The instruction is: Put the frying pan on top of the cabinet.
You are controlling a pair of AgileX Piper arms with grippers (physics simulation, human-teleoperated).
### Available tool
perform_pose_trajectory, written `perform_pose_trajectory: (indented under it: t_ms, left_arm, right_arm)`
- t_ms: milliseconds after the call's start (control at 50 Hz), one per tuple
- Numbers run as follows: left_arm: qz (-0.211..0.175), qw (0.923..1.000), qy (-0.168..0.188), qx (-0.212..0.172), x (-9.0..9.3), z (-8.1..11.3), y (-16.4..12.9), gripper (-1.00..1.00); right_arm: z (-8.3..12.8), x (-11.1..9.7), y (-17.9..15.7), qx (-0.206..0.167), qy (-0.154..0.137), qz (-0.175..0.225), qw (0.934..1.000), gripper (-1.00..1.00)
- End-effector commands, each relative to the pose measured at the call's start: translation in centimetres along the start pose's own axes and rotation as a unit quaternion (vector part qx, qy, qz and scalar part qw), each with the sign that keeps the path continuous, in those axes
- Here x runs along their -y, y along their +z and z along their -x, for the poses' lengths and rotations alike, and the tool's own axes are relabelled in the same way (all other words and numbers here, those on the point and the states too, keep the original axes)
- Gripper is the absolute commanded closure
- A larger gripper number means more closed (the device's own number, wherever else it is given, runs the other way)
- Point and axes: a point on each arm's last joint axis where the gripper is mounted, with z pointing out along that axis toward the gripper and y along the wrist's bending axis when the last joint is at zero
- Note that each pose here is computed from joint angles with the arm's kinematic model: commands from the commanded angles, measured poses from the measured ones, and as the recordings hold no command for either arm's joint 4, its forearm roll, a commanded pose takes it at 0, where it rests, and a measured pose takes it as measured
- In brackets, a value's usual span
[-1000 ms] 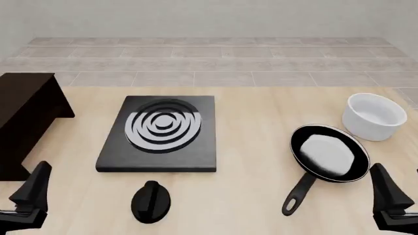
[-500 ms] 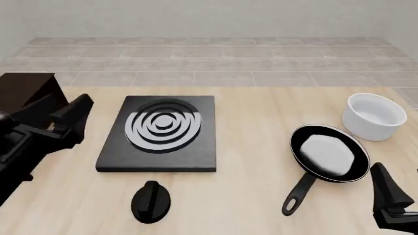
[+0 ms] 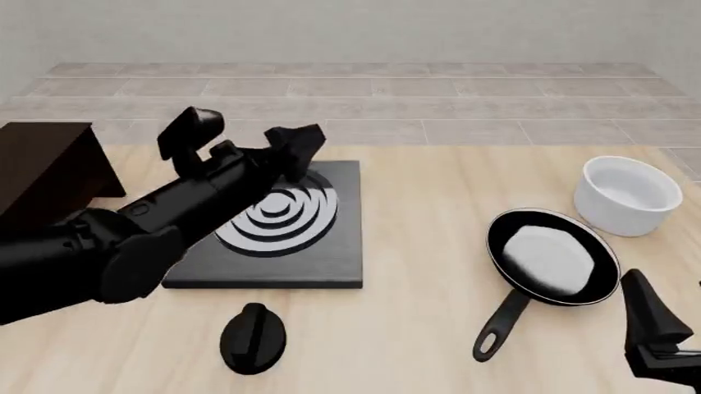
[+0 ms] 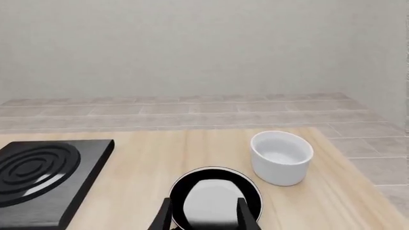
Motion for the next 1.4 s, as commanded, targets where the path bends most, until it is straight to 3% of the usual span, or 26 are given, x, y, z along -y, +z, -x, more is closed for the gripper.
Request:
perform_pose_trajectory:
  t_ms: [20,200,280,480,660,960,1400]
  left_arm:
    - [-0.014,0.9963,-0.056,-0.063,1.8,-3.7,5.1,-1.0]
    - [-0.013,0.9937,-0.063,-0.091,2.2,-5.5,6.9,-1.0]
    - [-0.009,0.9907,-0.084,-0.106,2.1,-7.0,7.6,-1.0]
    - [-0.028,0.9861,-0.097,-0.132,3.9,-8.8,7.6,-1.0]
    - [-0.043,0.9779,-0.122,-0.165,5.2,-11.8,7.6,-1.0]
    - [-0.026,0.9686,-0.135,-0.207,4.8,-15.9,8.5,-1.0]
    - [-0.01,0.9576,-0.149,-0.246,4.3,-19.8,8.6,-1.0]
  right_arm:
    - [0.0,0.0,0.2,-0.001,0.003,-0.003,1.0,-1.0]
    - [0.0,0.1,0.2,-0.001,0.006,-0.005,1.0,-1.0]
    - [0.0,0.1,0.2,0.0,0.007,-0.006,1.0,-1.0]
    - [0.1,0.1,0.2,0.001,0.009,-0.007,0.9999,-1.0]
    - [0.1,0.1,0.2,0.002,0.012,-0.009,0.9999,-1.0]
    - [0.1,0.1,0.3,0.003,0.017,-0.011,0.9998,-1.0]
    - [0.1,0.2,0.3,0.004,0.018,-0.012,0.9998,-1.0]
